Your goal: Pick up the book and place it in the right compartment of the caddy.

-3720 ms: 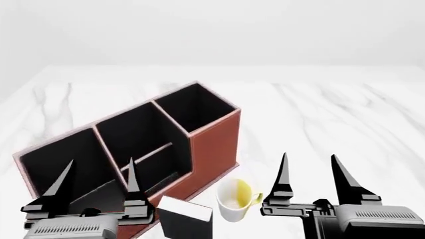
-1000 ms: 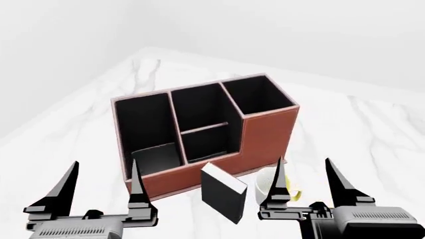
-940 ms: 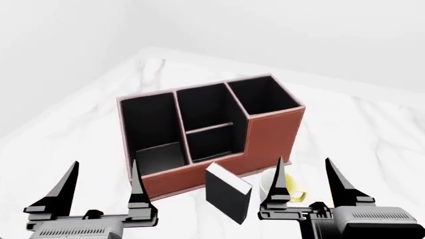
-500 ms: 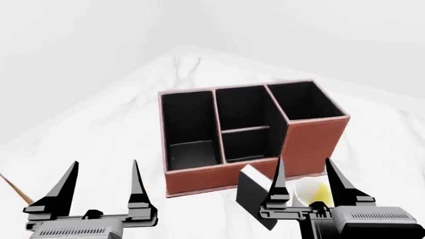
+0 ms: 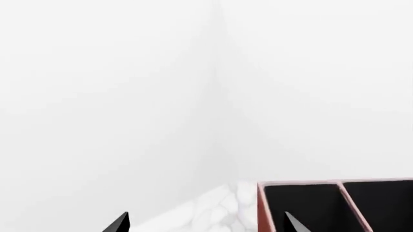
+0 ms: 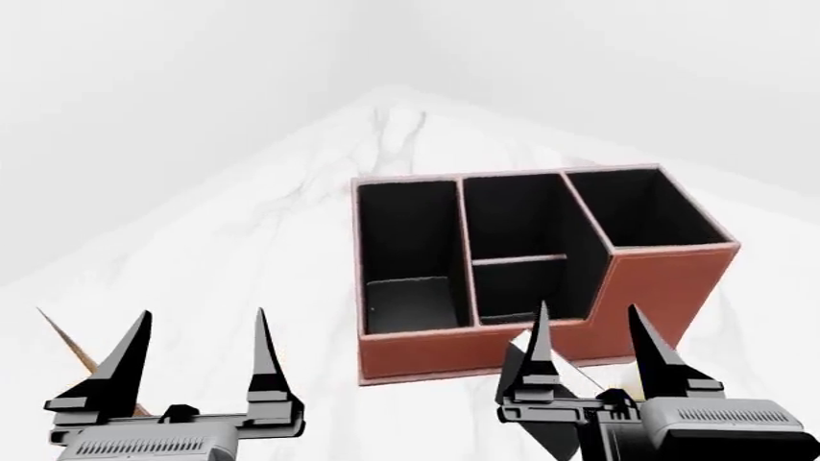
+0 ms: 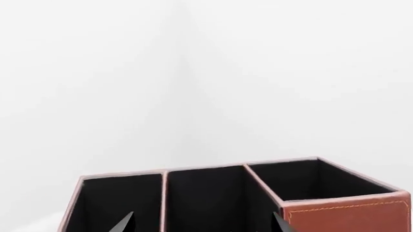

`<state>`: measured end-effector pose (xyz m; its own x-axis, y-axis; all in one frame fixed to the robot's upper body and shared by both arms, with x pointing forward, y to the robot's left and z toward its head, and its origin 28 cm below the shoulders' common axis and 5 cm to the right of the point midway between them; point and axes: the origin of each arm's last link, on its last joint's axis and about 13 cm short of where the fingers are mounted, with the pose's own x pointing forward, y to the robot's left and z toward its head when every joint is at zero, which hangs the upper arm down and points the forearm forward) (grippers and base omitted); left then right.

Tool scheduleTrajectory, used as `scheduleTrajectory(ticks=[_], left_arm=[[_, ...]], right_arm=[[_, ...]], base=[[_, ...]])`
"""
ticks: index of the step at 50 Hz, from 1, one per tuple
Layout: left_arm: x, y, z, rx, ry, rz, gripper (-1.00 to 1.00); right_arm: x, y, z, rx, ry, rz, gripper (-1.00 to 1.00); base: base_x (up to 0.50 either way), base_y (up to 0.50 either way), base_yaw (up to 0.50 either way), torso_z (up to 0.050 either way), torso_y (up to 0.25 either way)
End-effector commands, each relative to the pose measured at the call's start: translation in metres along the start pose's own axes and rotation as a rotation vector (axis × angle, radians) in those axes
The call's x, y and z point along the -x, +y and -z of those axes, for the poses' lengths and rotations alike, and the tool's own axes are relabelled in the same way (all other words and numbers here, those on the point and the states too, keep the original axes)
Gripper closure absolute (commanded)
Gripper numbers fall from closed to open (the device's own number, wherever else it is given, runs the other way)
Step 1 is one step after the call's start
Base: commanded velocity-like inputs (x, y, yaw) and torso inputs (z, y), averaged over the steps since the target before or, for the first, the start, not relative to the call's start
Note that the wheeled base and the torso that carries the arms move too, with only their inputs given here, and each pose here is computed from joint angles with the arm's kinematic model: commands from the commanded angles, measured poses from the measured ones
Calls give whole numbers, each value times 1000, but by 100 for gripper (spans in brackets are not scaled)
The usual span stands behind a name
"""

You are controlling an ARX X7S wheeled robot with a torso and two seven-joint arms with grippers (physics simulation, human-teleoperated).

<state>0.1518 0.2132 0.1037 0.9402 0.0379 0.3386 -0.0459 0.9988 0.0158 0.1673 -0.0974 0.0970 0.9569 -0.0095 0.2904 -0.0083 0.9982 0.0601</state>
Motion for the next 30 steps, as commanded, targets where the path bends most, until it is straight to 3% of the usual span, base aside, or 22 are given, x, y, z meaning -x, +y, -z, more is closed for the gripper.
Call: scheduleTrajectory(ticks=[1,7,30], left_arm=[[0,0,0,0,0,0,-100],[0,0,0,0,0,1,-100],[-1,0,1,0,1,0,-100]], right_arm=[[0,0,1,-7,1,-4,-100],[1,0,0,-3,-2,-8,-100],[2,1,0,-5,-12,-24,-100]], base=[[391,266,0,0,0],[385,262,0,0,0],[42,29,0,0,0]])
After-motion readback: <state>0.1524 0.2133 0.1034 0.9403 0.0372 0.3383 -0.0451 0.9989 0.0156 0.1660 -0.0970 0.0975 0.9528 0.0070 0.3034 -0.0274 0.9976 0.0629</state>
